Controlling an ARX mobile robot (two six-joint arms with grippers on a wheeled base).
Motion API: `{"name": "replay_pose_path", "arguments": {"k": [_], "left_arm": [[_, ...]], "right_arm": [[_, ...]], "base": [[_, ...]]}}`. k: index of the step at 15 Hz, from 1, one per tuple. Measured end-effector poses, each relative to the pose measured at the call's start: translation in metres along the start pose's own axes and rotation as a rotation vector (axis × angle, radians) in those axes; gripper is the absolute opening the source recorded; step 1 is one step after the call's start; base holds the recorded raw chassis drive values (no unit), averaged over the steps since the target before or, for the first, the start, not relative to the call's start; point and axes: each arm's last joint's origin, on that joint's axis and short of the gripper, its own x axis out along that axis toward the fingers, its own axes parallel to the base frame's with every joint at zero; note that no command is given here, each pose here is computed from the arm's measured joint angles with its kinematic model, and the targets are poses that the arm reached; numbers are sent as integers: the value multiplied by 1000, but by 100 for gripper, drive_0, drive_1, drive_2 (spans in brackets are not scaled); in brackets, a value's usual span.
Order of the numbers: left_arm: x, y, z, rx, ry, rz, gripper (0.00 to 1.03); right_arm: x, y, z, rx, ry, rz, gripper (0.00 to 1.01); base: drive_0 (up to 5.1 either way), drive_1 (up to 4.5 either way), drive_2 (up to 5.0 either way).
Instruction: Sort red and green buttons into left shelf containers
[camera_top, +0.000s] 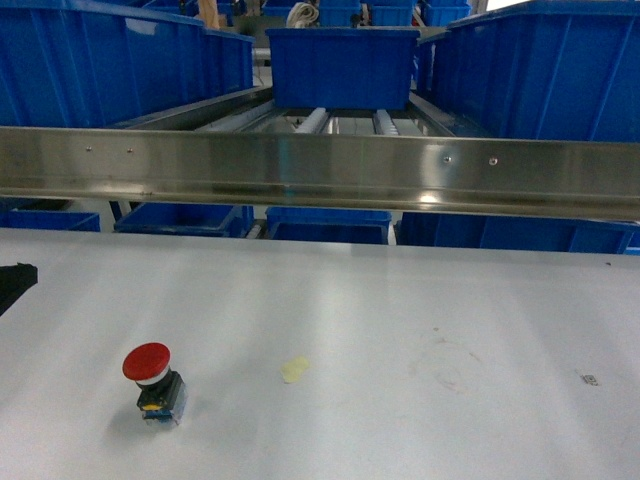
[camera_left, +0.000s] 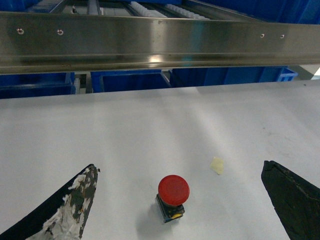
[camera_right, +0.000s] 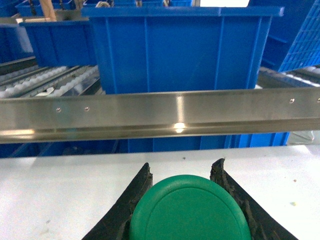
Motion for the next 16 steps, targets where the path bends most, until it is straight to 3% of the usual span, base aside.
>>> {"name": "replay_pose_path", "arguments": {"k": [6,10,13,14,15,16], "left_arm": [[0,0,0,-1,0,0,98],[0,0,0,0,0,0,98],[26,0,-1,70,-7,-37,98],[50,9,-16,119,48,-38,98],[60,16,-25,145,72,-8,98],[69,21,-32,148,99,-6,98]], "right_arm": [[-23,11,-8,-21,69,66,31],[-24,11,-10,-44,80,63,31],[-24,11,-10,-49,79,65,31],[-24,11,-10,-50,80,63,31],[-24,11,-10,-50,80,63,31],[-24,11,-10,-50,80,63,31]], "base": [[0,0,0],[0,0,0],[0,0,0],[0,0,0],[0,0,0],[0,0,0]]}}
